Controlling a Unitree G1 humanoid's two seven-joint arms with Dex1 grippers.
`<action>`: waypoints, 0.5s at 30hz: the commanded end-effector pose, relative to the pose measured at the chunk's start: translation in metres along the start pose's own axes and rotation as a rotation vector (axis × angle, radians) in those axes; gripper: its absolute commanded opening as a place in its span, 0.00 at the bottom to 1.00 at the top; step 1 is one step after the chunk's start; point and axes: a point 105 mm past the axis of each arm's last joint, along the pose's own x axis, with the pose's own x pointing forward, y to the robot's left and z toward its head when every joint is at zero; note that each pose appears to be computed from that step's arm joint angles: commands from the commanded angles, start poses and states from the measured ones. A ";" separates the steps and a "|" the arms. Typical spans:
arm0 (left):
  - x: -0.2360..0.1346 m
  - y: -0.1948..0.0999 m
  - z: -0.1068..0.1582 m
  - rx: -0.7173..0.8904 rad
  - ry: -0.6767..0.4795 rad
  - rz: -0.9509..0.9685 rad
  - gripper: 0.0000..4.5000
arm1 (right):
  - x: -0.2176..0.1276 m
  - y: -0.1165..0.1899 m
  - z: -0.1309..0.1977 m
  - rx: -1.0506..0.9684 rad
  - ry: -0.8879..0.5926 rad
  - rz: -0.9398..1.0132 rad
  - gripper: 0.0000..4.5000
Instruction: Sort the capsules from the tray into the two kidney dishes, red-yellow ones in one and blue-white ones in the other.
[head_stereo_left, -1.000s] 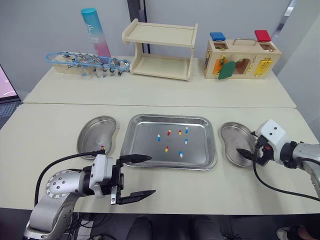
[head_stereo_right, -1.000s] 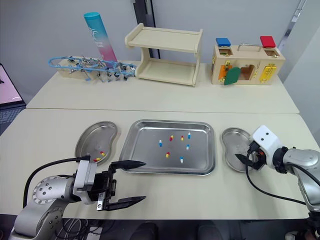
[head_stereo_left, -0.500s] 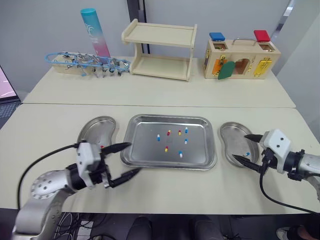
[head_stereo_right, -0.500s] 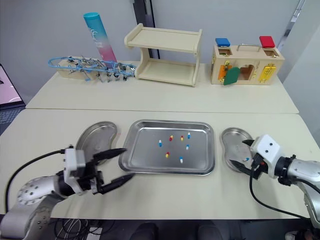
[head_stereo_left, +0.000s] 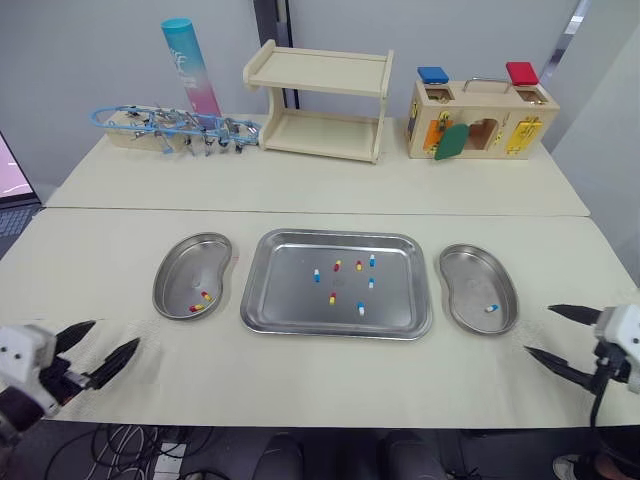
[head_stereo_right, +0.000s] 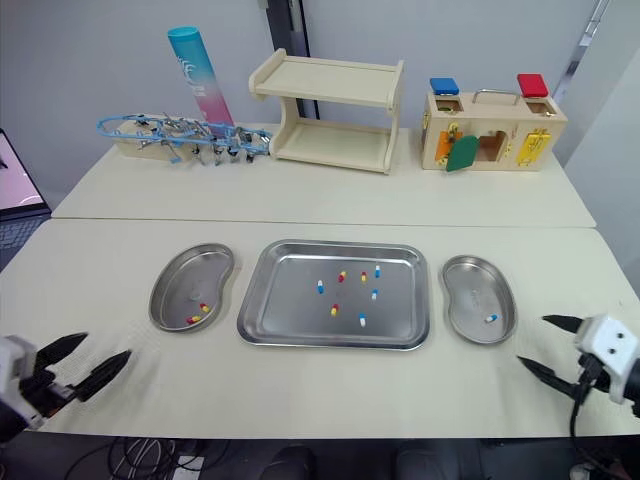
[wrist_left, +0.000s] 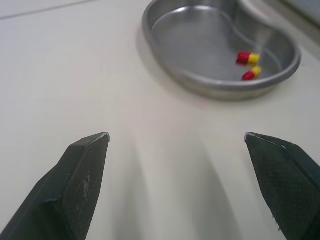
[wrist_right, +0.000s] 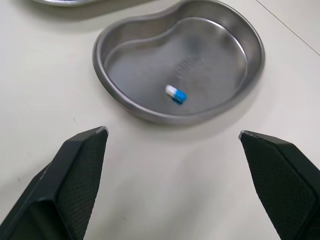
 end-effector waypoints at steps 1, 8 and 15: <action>-0.019 0.017 -0.001 0.031 0.013 0.064 1.00 | -0.013 -0.012 -0.008 -0.025 0.042 -0.015 0.99; -0.032 0.016 -0.007 0.034 0.033 0.062 1.00 | -0.022 -0.011 -0.023 -0.016 0.078 0.033 0.99; -0.025 0.002 0.000 0.040 0.012 0.010 1.00 | -0.020 -0.011 -0.024 -0.017 0.068 0.051 0.99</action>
